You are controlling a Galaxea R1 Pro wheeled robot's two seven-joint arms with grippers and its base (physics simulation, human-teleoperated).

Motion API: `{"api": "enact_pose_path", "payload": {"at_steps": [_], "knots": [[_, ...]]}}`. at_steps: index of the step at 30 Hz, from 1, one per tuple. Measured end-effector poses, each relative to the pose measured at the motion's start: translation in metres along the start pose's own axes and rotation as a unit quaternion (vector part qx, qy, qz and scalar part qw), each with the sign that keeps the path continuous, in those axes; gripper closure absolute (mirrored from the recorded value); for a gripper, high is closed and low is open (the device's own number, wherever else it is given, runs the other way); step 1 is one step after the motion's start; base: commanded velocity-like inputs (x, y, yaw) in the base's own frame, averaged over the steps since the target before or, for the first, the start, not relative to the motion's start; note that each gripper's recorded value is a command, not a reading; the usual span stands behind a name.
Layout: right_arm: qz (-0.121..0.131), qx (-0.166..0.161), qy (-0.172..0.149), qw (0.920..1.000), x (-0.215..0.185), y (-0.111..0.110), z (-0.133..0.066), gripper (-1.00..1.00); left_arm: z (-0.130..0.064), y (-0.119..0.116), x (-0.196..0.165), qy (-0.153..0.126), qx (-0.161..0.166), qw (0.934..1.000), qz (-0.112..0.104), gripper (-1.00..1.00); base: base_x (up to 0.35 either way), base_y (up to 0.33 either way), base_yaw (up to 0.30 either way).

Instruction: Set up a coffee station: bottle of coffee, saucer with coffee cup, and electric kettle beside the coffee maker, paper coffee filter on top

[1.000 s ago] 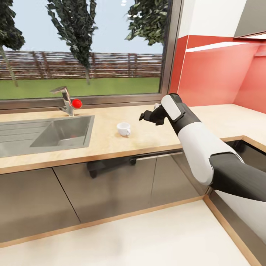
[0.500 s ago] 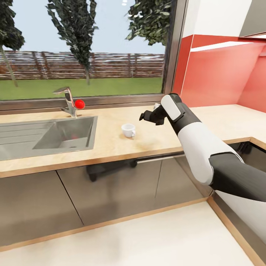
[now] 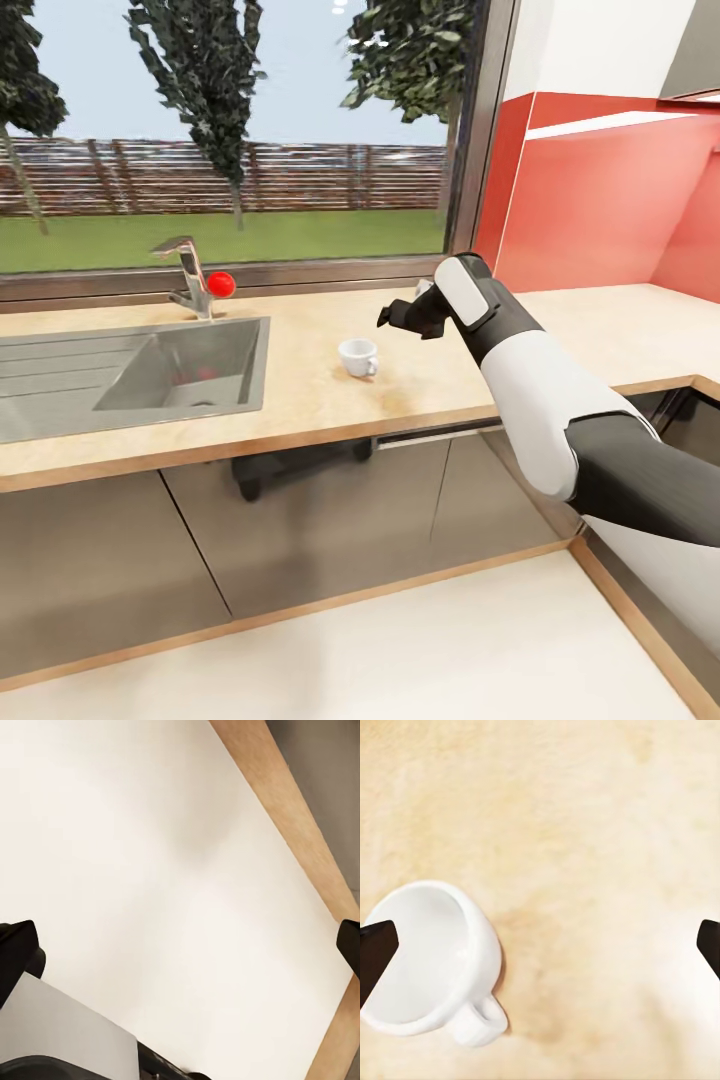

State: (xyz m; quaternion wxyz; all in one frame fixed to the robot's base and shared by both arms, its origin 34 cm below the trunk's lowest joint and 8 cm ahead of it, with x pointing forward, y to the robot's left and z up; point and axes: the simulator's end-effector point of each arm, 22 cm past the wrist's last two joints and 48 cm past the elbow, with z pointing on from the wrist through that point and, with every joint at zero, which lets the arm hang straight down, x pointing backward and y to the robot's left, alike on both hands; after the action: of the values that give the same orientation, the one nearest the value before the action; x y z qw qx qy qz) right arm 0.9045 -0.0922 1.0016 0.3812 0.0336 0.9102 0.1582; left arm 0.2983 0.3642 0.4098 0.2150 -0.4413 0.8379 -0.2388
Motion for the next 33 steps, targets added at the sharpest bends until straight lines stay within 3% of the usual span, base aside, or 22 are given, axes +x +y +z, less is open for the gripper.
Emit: {"api": "enact_pose_path", "payload": {"at_steps": [8, 17, 27, 33], "knots": [[-0.021, 0.015, 0.004, 0.9997, 0.005, -0.002, 0.003, -1.00, 0.000, 0.000, 0.000, 0.000, -0.001, 1.0000, 0.000, -1.00, 0.001, 0.090, 0.000], [-0.025, 0.021, 0.012, 0.9994, 0.013, -0.005, 0.008, -1.00, 0.000, 0.000, 0.000, 0.000, 0.000, 1.0000, 0.000, -1.00, 0.000, 0.014, 0.000], [-0.059, 0.043, 0.012, 0.9972, 0.017, -0.007, 0.011, -1.00, 0.000, 0.000, 0.000, 0.000, 0.000, 1.0000, 0.000, -1.00, 0.023, 0.008, 0.000], [-0.060, 0.043, 0.014, 0.9972, 0.019, -0.008, 0.012, -1.00, 0.000, 0.000, 0.000, 0.000, 0.000, 1.0000, 0.000, -1.00, 0.024, 0.008, 0.000]]}}
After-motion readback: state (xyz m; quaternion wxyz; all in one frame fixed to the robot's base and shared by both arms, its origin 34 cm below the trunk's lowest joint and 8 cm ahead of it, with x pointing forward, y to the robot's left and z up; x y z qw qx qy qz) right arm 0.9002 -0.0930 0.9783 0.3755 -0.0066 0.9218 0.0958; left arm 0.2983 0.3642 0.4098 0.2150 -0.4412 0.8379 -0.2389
